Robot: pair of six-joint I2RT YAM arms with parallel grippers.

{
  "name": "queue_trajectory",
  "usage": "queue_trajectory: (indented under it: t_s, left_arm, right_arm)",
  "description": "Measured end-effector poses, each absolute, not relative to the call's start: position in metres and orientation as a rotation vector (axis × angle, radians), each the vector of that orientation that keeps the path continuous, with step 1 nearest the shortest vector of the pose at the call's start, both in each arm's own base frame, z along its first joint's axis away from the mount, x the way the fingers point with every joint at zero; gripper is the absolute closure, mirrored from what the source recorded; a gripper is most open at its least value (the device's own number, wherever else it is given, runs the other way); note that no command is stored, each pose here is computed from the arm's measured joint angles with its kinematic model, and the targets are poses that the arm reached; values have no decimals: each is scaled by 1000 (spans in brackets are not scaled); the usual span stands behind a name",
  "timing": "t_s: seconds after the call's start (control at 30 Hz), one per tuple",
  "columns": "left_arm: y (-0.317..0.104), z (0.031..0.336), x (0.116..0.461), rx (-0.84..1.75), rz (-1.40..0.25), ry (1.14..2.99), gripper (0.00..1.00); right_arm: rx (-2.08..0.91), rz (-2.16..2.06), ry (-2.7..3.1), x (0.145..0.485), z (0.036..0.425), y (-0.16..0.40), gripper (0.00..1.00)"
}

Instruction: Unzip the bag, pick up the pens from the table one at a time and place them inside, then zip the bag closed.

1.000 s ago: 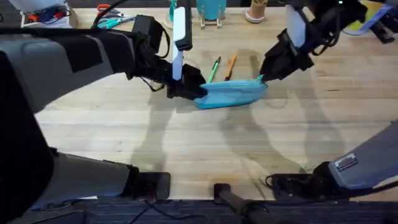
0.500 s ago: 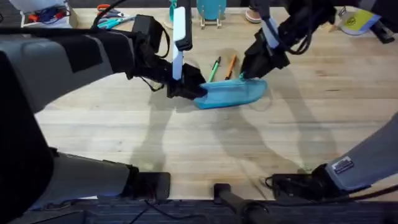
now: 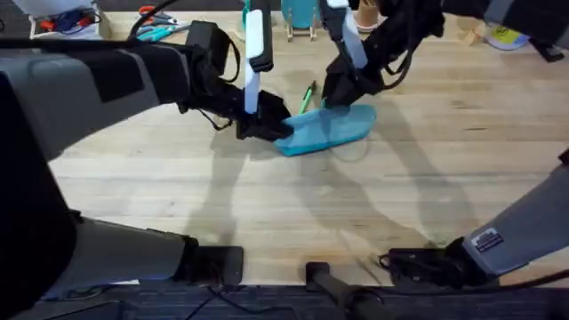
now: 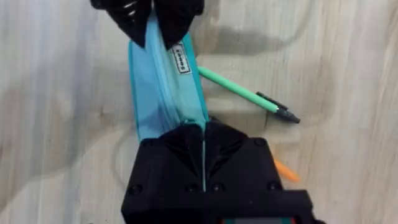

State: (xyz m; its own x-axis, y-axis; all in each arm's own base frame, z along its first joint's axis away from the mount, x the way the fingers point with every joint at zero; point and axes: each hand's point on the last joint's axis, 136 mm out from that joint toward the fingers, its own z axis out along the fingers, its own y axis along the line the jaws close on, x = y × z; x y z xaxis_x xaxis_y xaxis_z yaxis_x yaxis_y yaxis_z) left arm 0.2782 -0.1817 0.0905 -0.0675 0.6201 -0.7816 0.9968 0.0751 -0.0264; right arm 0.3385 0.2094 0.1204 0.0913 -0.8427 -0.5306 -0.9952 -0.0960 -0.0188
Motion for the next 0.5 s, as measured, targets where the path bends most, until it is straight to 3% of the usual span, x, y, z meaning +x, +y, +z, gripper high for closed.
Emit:
queue_trajectory:
  t_s: [0.5]
  left_arm:
    - [-181, 90, 278, 1607, -802, 1761, 958]
  right_arm:
    - [-1952, 531, 1880, 342, 119, 216, 970]
